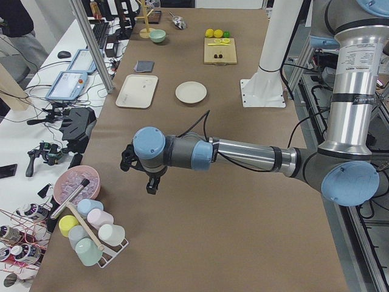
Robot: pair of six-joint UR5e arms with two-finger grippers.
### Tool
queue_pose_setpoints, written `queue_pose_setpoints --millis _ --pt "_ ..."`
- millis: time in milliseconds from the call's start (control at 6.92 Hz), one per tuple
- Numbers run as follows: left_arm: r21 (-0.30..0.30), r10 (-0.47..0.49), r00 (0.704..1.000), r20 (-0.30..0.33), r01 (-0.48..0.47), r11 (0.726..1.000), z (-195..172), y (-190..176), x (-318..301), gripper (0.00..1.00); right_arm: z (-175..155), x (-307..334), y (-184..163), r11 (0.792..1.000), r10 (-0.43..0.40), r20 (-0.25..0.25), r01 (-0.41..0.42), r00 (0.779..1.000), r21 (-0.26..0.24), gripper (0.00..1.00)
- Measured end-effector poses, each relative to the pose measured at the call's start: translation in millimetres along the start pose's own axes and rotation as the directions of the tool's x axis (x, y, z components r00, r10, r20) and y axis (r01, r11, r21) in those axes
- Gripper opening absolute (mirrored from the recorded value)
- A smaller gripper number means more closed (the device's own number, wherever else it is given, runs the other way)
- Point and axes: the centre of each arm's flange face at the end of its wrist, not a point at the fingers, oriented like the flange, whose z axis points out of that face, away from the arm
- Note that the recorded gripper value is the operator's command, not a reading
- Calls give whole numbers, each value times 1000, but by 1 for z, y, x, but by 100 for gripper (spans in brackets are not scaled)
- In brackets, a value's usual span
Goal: Place red cherry on plate
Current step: 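Release the plate and withdraw the left arm out of view, then move the right gripper over the cherries on the cutting board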
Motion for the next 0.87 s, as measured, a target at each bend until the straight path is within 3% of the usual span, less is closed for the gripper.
queue_pose_setpoints --millis 289,434,867 --pt "-3 -5 1000 1 5 1000 -3 -1 4 98 59 -88 -16 999 -36 10 37 999 -41 98" --pt "1 -1 1000 2 1 1000 -5 -1 6 98 94 -137 -18 999 -39 13 40 999 -31 98" --pt "3 4 1000 1 -4 1000 -6 -2 10 98 149 -252 20 1000 28 50 -27 998 -6 98"
